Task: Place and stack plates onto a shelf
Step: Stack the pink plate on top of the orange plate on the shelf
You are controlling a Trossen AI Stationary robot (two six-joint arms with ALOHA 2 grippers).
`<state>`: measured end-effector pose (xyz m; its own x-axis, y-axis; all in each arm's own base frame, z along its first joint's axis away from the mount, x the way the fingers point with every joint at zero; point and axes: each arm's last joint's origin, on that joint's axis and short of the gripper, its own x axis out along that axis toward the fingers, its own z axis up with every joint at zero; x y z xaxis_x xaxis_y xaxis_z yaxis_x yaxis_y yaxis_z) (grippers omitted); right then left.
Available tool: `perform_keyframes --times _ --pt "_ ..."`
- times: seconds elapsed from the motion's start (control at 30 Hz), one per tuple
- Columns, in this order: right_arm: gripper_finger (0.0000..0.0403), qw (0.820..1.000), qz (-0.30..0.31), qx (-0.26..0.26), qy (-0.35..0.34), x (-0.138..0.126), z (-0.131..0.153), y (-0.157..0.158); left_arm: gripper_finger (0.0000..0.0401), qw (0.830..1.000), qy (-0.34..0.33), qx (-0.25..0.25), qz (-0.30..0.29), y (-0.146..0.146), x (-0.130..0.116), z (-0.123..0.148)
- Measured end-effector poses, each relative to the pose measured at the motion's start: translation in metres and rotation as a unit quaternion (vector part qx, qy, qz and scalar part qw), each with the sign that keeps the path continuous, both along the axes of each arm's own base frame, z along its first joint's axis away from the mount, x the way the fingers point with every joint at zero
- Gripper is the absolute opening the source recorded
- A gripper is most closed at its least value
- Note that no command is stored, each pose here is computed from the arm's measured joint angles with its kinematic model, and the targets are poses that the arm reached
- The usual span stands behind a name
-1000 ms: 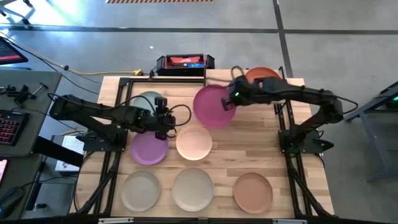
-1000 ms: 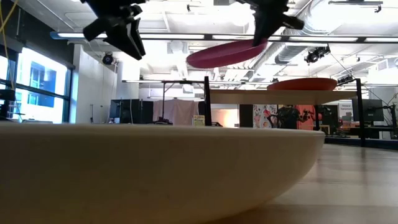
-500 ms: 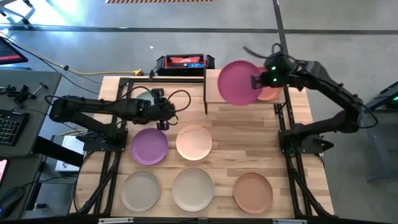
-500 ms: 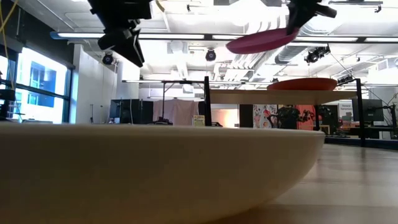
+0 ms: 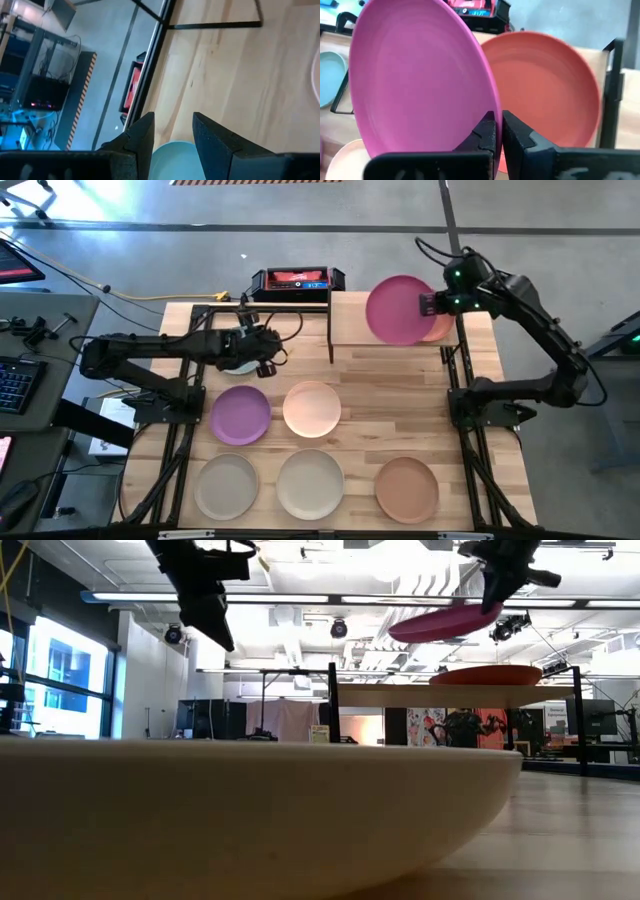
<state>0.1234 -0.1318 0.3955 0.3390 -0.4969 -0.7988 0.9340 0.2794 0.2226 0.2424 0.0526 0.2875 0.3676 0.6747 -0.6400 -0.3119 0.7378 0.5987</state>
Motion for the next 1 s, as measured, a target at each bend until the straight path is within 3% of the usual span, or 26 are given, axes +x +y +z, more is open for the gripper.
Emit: perform_keyframes --times 0.2,0.57,1.0 --pt "0.0 0.999 -0.017 0.014 -0.024 -0.011 -0.016 -0.004 0.0124 1.0 0.001 0.001 0.017 0.008 -0.002 0.0" --pt "0.0 0.991 -0.11 0.037 -0.071 -0.039 -0.037 0.001 0.0124 0.998 0.005 0.003 0.059 0.029 -0.008 0.0" --pt "0.0 0.951 -0.275 0.032 -0.137 -0.063 -0.039 0.016 0.0124 0.996 0.009 -0.009 0.092 0.053 -0.018 -0.001"
